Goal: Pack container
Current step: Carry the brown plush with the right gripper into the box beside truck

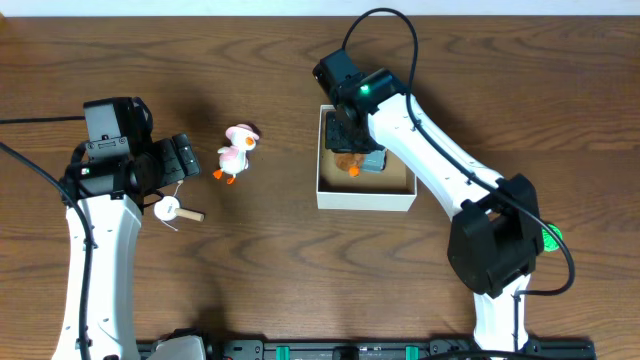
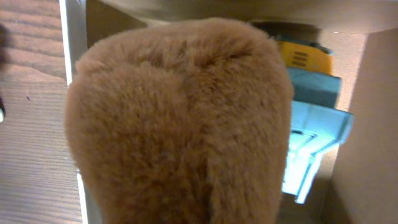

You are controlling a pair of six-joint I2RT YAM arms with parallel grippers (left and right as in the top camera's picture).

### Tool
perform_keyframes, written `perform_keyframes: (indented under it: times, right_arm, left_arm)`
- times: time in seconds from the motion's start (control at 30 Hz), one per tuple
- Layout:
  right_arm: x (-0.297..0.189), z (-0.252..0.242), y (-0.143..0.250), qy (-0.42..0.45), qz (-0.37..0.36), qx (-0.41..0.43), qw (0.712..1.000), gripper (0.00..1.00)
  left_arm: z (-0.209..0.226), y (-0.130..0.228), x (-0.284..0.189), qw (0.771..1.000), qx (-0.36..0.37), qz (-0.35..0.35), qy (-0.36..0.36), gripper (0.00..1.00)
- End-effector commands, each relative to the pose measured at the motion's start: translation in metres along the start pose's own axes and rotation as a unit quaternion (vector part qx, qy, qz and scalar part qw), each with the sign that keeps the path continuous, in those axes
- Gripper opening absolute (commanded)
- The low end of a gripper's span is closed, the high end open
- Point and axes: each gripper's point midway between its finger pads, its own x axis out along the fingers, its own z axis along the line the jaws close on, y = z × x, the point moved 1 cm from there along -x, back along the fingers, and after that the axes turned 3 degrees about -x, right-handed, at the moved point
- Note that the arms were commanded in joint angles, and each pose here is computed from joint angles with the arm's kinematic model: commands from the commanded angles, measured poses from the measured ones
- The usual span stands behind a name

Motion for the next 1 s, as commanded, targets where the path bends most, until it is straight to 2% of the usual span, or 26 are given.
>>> perform_keyframes:
  times: [0.0, 0.07, 0.13, 0.53, 0.63, 0.7, 0.83, 0.97]
  right_arm:
    - [0.000, 0.008, -0.004, -0.012, -0.011, 0.002, 1.000, 0.46]
    - [-0.001, 0.012, -0.009, -0.019, -0.022, 0.002, 1.000, 0.69]
    - [-0.001, 0.015, -0.014, -0.026, -0.033, -0.012, 0.999, 0.77]
    - [-0.004, 0.020, -0.025, -0.036, -0.058, -0.058, 0.996, 0.77]
    - [-0.019, 0.022, -0.032, -0.041, -0.076, -0.096, 0.992, 0.78]
    - [-0.038, 0.017, -0.040, -0.038, -0.097, -0.106, 0.989, 0.83]
    - [-0.088, -0.023, -0.061, -0.003, -0.139, -0.072, 0.988, 0.93]
    - [-0.130, -0.084, -0.068, 0.020, -0.151, -0.013, 0.988, 0.99]
  left_arm:
    - [0.000, -0.009, -0.004, 1.000, 0.004, -0.011, -0.001, 0.98]
    - [0.000, -0.009, -0.004, 1.000, 0.004, -0.011, -0.001, 0.98]
    - [0.000, -0.009, -0.004, 1.000, 0.004, -0.011, -0.001, 0.98]
    - [0.000, -0.010, -0.004, 1.000, 0.005, -0.012, -0.001, 0.98]
    - [0.000, -0.010, -0.004, 1.000, 0.004, -0.014, 0.000, 0.98]
    - [0.000, -0.011, -0.004, 1.000, 0.004, -0.015, 0.000, 0.98]
    - [0.000, -0.011, -0.004, 1.000, 0.004, -0.015, 0.000, 0.98]
    - [0.000, -0.011, -0.004, 1.000, 0.004, -0.015, 0.000, 0.98]
